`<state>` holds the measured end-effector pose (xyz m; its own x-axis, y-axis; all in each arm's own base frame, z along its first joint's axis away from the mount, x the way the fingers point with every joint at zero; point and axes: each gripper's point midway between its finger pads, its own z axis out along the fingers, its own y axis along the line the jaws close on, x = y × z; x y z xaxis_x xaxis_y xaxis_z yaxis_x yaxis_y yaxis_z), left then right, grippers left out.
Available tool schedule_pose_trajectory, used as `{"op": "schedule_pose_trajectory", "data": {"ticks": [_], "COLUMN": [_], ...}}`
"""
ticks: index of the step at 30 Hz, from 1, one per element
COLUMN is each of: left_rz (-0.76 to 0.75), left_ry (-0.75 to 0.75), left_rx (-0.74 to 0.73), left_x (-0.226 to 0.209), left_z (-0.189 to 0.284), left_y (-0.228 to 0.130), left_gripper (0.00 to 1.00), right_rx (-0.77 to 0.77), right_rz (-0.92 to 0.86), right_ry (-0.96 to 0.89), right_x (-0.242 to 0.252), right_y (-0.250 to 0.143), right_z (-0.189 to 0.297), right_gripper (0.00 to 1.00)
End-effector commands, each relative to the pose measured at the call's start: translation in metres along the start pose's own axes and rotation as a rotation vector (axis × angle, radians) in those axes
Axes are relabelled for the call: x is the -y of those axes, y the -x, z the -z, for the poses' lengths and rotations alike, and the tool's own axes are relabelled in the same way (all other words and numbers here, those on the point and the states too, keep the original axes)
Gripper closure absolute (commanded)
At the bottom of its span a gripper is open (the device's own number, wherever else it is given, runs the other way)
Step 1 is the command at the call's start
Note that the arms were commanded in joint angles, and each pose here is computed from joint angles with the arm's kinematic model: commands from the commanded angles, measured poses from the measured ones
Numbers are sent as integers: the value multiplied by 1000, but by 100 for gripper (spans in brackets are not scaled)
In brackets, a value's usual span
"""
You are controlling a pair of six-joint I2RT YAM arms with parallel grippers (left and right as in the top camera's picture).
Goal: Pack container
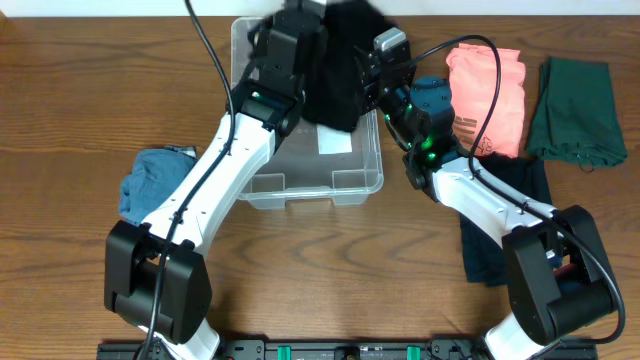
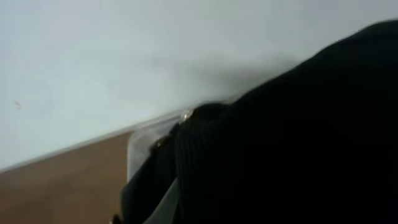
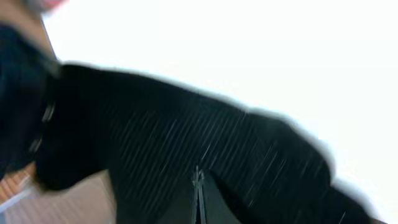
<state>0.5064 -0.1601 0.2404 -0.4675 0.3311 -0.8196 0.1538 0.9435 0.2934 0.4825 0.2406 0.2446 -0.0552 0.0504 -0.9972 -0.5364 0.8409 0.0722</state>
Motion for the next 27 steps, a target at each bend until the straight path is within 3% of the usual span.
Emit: {"op": "schedule_pose_trajectory", "data": {"ticks": [1, 8, 13, 18, 23, 27], "left_rz": [19, -112, -105, -93, -53, -26], "left_ry": [28, -49, -67, -60, -21, -15], "left_rx": [-31, -366, -445, -418, -302, -190], "left_x": [-13, 0, 2, 2, -8, -19], "left_z": [13, 25, 33, 31, 33, 63], "left_y": [2, -82, -100, -94, -62, -22], "left_gripper": [94, 94, 94, 94, 94, 94], "right_rx": [-1, 1, 6, 6, 5, 5], "right_rz": [23, 26, 26, 26, 25, 25], "right_ry": [-20, -31, -46, -54, -54, -54], "right_x": [7, 13, 21, 26, 26, 26], "right_y": [-1, 0, 1, 1, 1, 1], "right_z": [-2, -1, 0, 0, 0, 0], "right_gripper": [99, 99, 99, 99, 99, 99]}}
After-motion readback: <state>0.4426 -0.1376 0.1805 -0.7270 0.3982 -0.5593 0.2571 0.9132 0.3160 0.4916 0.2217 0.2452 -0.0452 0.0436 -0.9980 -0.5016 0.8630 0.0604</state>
